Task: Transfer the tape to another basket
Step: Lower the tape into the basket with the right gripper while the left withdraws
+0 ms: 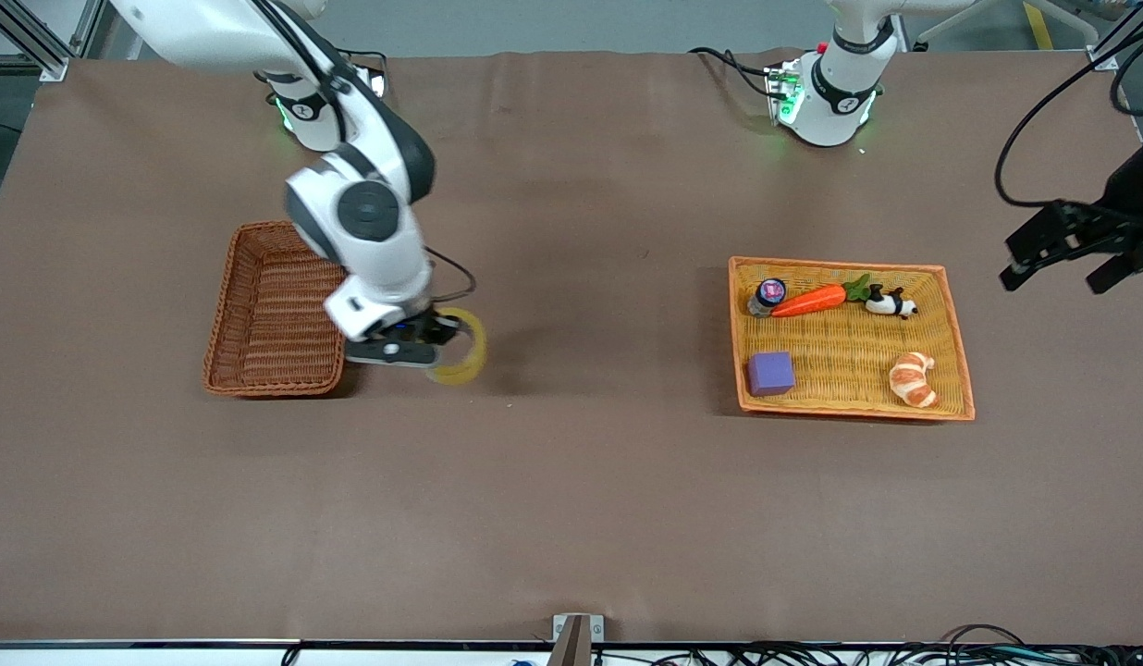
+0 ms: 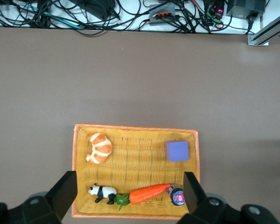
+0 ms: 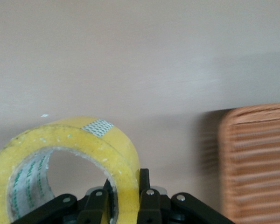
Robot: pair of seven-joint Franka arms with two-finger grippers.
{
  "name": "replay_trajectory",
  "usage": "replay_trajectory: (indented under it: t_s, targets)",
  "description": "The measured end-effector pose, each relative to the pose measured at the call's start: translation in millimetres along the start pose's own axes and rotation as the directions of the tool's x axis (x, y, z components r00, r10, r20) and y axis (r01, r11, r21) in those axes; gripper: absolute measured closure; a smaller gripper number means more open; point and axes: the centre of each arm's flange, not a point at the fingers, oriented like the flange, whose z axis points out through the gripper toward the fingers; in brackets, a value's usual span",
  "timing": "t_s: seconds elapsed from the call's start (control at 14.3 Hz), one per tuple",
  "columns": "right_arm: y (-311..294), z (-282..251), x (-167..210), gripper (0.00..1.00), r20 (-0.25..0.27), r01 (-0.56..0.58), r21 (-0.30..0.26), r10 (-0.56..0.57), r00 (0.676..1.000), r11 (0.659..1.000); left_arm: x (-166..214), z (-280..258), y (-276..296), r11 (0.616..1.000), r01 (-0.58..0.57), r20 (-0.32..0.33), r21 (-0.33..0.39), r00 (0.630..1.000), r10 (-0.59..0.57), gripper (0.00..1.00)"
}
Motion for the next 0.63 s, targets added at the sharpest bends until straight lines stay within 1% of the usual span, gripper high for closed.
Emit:
replay_trajectory:
  t_s: [0.14, 0.28, 0.49, 0.63]
  targets:
    - [75.8, -25.4, 15.0, 0.78, 0.021, 0.051, -0.001, -0.051, 0.998, 0.999, -7.5, 3.7, -12.9, 1.000, 0.020, 0.014, 0.005, 1.000, -0.020, 0.00]
    - [143.9, -40.1, 14.8, 0.78, 0.041, 0.090, -0.002, -0.089, 0.995, 0.996, -13.8, 14.9, -17.8, 1.000, 0.027, 0.039, 0.011, 0.999, -0.027, 0.00]
    - [217.8, -31.3, -10.5, 0.78, 0.081, 0.136, -0.018, -0.134, 0.988, 0.991, -18.8, 27.6, -18.1, 0.999, 0.017, 0.065, 0.034, 0.998, -0.019, 0.00]
    - [251.2, -15.8, -31.1, 0.78, 0.105, 0.151, -0.012, -0.149, 0.983, 0.988, -18.5, 35.3, -15.0, 0.999, 0.010, 0.079, 0.036, 0.997, -0.012, 0.00]
